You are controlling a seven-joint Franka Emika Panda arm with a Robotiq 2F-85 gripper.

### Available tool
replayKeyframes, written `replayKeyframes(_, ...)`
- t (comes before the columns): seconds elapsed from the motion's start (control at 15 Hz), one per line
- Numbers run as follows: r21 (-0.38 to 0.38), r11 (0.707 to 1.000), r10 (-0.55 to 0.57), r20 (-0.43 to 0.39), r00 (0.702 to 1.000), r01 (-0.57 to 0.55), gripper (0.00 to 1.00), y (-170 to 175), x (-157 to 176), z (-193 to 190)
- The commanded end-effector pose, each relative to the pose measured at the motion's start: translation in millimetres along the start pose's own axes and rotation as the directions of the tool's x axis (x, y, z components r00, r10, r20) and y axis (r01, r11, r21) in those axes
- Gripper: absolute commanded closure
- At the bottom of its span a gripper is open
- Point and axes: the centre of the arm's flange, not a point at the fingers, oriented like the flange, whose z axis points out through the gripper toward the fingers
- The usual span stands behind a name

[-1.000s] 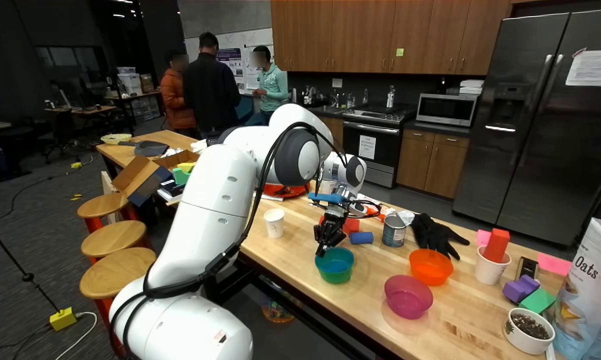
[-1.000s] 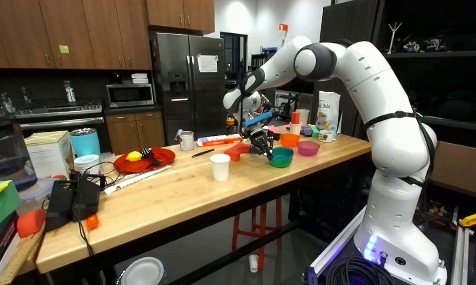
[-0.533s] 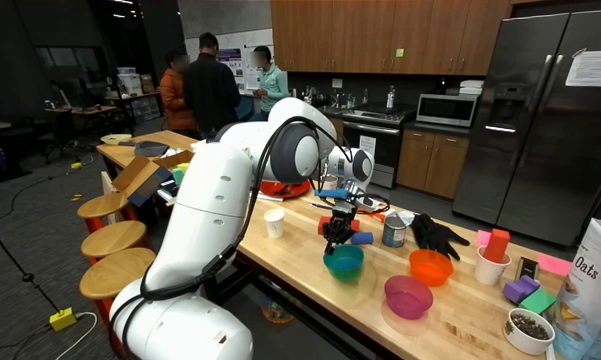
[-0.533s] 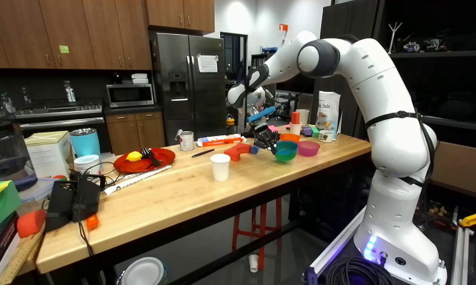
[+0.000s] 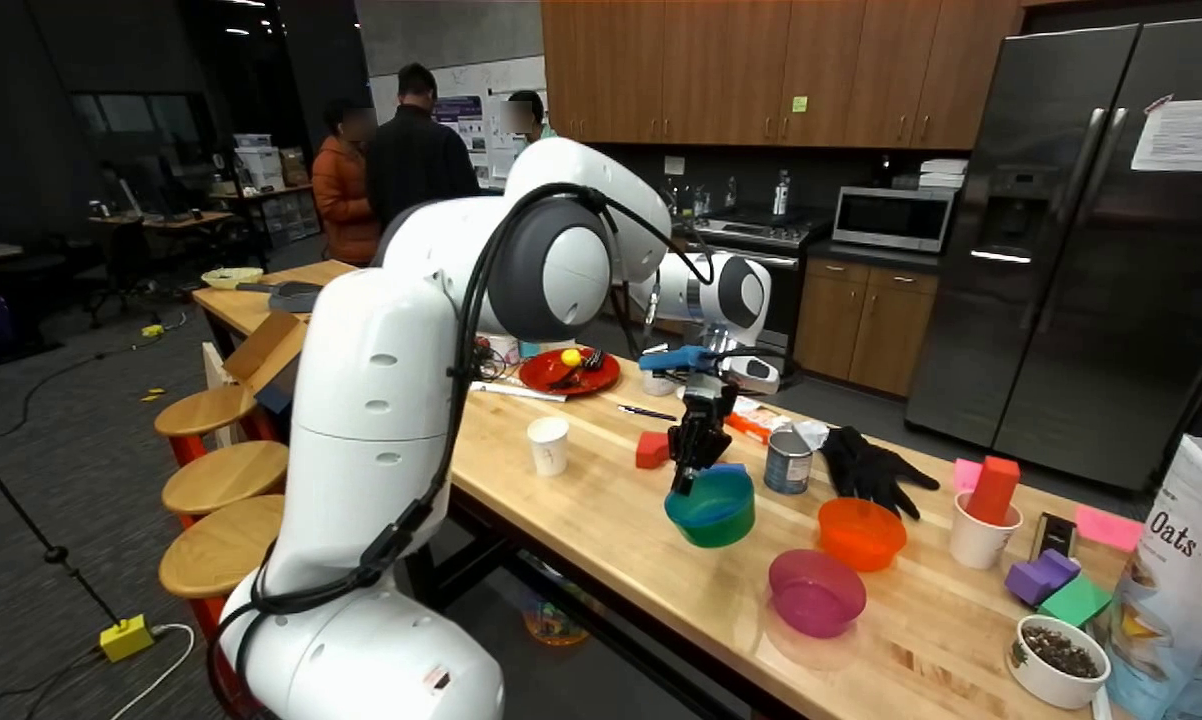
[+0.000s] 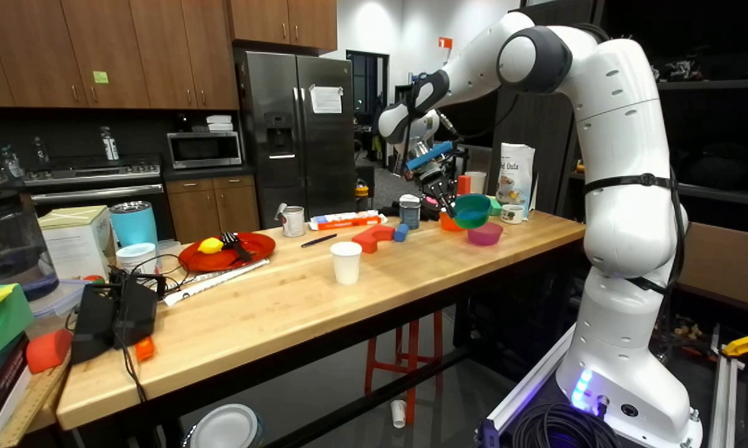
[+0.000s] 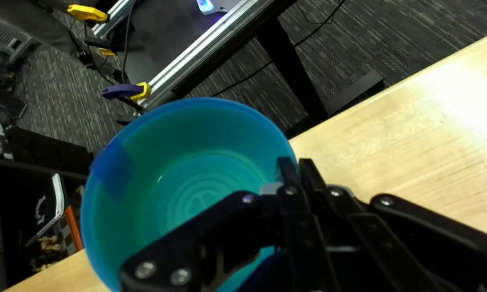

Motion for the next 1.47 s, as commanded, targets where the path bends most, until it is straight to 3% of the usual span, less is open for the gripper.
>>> replayKeyframes(0.0, 0.009, 1.000, 0.019, 0.001, 1.000, -0.019, 0.93, 7.3, -5.0, 1.7)
replayKeyframes(0.33, 0.029, 0.999, 0.043, 0.000, 0.999, -0.043, 0.93, 21.0, -15.9, 8.6)
replayKeyframes(0.4, 0.042, 0.997, 0.058, 0.022, 0.998, -0.059, 0.98, 23.7, -10.1, 11.3)
replayKeyframes(0.6, 0.112, 0.989, 0.085, 0.084, 0.993, -0.095, 0.98, 42.0, 3.1, 32.1)
replayKeyframes(1.0, 0.241, 0.945, 0.169, 0.223, 0.960, -0.222, 0.98, 93.8, 31.0, 77.9)
replayKeyframes(1.4, 0.284, 0.900, 0.254, 0.274, 0.927, -0.331, 0.98, 140.6, 41.8, 97.8)
